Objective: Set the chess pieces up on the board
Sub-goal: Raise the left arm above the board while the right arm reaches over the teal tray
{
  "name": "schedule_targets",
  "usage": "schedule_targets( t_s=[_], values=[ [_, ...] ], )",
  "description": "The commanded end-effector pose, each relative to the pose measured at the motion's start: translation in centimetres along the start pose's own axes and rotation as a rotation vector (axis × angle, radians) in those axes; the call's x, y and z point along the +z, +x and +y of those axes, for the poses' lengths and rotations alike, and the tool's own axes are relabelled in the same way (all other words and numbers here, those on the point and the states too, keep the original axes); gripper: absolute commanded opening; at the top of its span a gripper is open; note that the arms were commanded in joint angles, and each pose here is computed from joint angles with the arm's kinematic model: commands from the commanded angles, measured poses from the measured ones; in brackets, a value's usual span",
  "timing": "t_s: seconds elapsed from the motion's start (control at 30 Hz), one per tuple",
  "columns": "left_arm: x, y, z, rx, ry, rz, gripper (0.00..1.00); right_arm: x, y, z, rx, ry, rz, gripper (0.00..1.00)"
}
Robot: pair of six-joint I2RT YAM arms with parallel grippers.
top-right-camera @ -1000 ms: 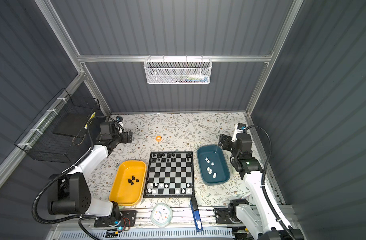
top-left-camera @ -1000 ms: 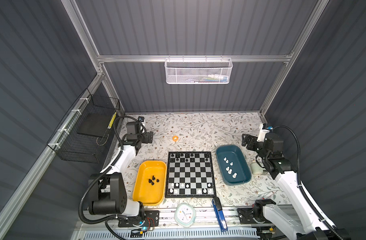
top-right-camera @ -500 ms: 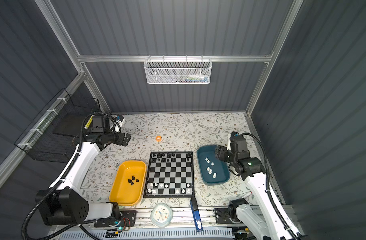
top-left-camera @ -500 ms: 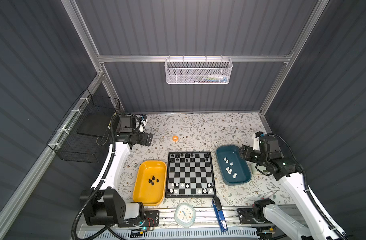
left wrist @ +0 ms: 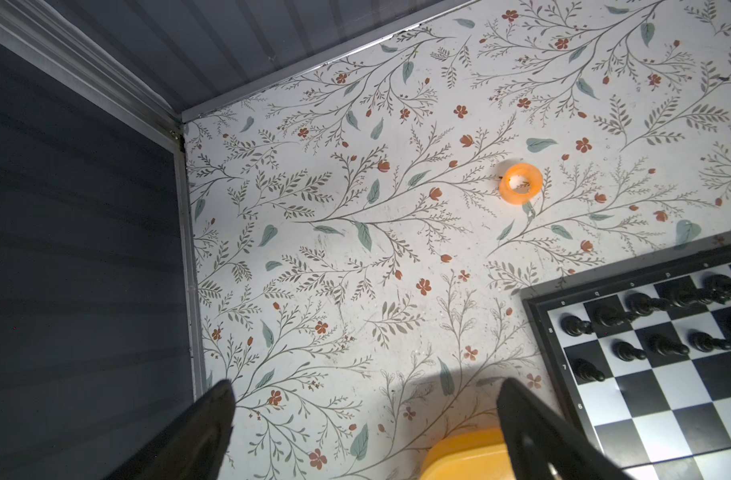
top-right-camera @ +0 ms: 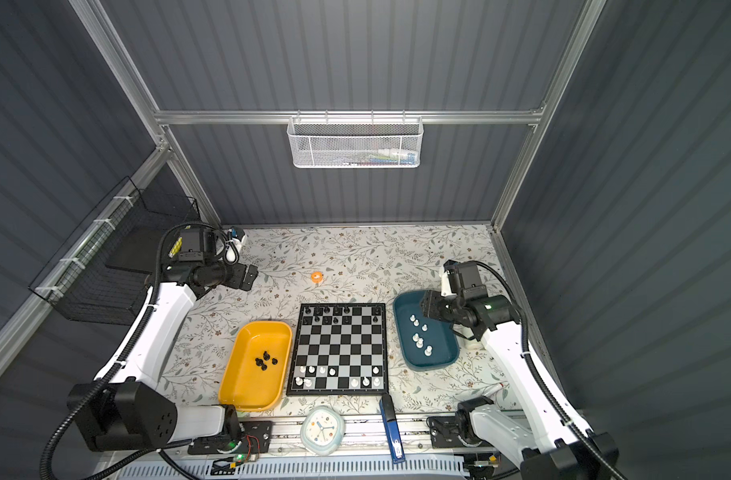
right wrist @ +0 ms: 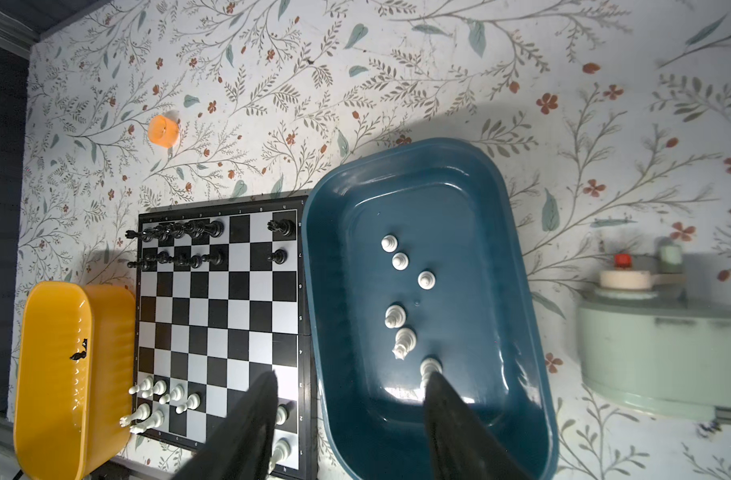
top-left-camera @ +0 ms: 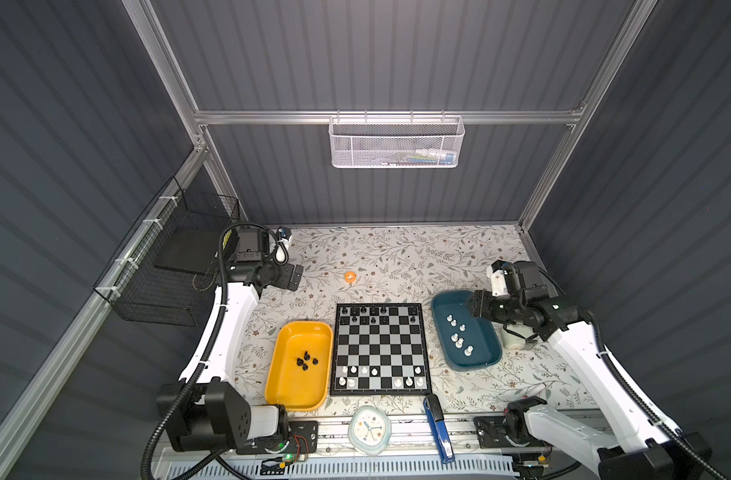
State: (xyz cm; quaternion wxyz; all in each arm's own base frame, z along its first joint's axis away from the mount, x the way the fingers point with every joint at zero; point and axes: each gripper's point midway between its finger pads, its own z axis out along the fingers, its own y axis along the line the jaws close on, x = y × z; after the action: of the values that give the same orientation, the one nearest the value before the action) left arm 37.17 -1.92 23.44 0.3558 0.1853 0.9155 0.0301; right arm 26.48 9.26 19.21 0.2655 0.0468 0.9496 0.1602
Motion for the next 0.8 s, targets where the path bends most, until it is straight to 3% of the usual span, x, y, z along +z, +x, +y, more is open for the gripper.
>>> schedule_targets(
  t_s=[0.0,0.33,0.77],
  values=[
    [-0.6,-0.6,-1.9,0.029,0.111,-0.008,1.00,0.2,0.2,0.4,-0.039,-0.011,0.032,0.57],
    [-1.0,-2.1,-3.6,0.035,0.253,0.001,1.00,3.5,0.9,0.3,-0.066,-0.001,0.146,0.54],
    [0.3,-2.9,-2.9,0.033,0.243,0.035,1.00,7.5,0.6,-0.6,-0.050,0.046,0.204,0.45]
  ],
)
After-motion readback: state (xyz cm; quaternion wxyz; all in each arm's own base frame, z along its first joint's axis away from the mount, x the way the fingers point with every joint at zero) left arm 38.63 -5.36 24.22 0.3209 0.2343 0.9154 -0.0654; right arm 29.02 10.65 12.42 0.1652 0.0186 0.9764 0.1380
